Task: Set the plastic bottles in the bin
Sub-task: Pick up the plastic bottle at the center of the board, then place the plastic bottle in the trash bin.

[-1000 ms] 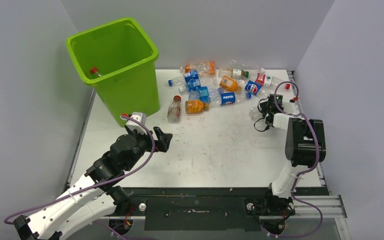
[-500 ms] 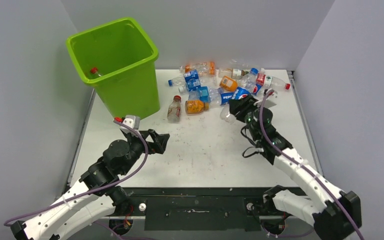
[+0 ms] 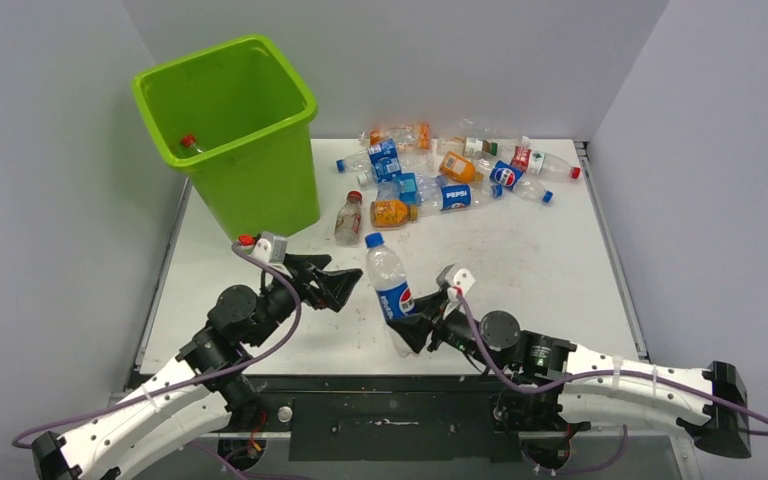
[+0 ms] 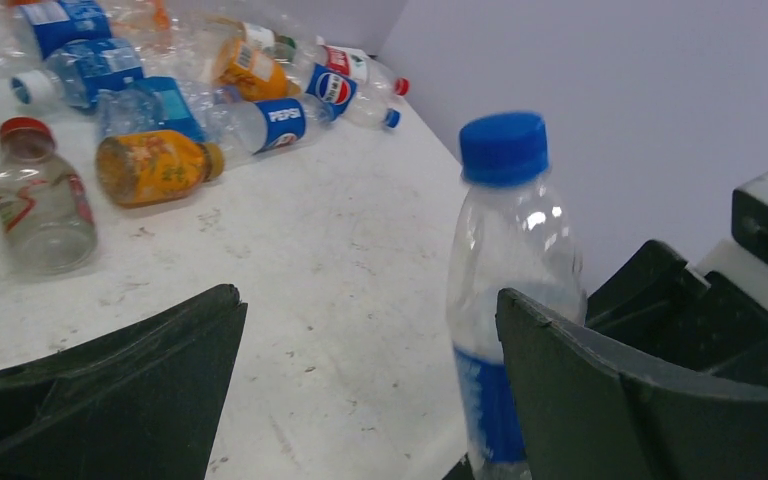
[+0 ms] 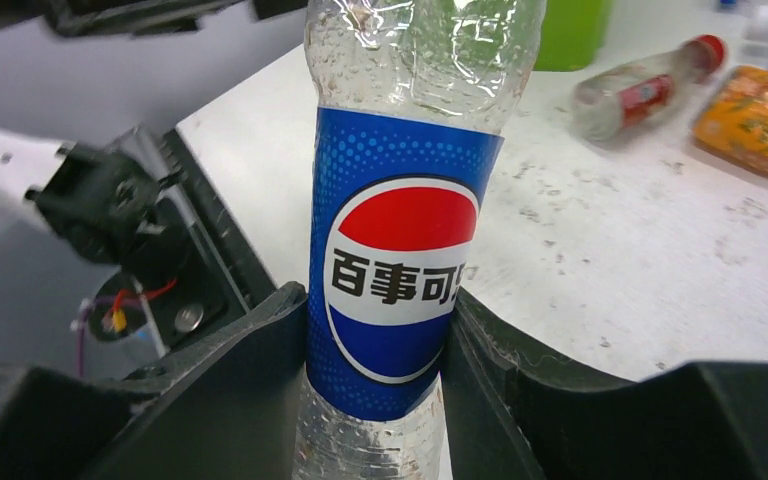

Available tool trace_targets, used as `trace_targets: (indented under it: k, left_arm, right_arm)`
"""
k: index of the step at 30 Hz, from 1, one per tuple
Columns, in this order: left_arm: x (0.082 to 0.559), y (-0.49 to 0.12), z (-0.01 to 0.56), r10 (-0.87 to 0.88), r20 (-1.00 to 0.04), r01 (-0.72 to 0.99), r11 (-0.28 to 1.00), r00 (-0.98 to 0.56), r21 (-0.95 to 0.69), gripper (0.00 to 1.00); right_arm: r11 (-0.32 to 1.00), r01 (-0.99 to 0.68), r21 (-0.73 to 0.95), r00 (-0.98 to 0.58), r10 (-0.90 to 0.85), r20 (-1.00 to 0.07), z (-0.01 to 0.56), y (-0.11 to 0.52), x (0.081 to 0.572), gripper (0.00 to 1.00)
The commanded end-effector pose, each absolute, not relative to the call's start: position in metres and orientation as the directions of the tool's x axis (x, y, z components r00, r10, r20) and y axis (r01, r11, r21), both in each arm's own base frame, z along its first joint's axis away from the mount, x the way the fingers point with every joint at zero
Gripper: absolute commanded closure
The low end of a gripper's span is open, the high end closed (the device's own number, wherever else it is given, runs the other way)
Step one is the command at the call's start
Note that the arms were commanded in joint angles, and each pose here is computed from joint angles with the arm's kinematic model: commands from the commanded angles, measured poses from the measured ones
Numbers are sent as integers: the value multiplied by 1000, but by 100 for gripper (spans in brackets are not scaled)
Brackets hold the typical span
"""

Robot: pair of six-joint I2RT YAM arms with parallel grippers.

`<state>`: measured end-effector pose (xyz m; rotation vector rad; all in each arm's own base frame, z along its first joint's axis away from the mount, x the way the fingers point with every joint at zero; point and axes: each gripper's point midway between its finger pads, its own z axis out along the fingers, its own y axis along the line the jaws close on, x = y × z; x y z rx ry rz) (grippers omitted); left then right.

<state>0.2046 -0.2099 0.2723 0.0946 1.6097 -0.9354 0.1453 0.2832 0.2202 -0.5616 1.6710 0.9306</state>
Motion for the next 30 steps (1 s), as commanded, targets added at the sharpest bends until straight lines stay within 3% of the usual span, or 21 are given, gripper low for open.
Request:
trace_targets:
  k: [1, 9, 16, 20, 26, 30]
  left_arm:
    - [190, -245, 330, -497, -826, 711, 479, -265, -515, 4]
    - [185, -265, 335, -482, -808, 739, 396, -338, -545, 4]
    - [155, -280, 335, -444, -810, 826, 226, -384, -515, 4]
    - [139, -287, 337, -427, -813, 863, 129, -396, -488, 4]
    - [140, -301, 334, -369, -827, 866, 103, -423, -489, 1]
    - [134, -309, 333, -331, -829, 869, 53, -450, -493, 27]
  right_arm:
    - [523, -836, 169, -133, 106, -986, 243, 305, 128, 66]
    - [508, -841, 187, -85, 216, -973, 260, 309, 122, 72]
    - [500, -838, 218, -92, 265, -960, 268, 301, 120, 75]
    - [467, -854, 232, -125, 248, -961, 270, 305, 114, 75]
    - [411, -885, 220, -153, 189, -970, 265, 319, 103, 75]
    - [434, -874, 220, -144, 201, -969, 267, 314, 108, 75]
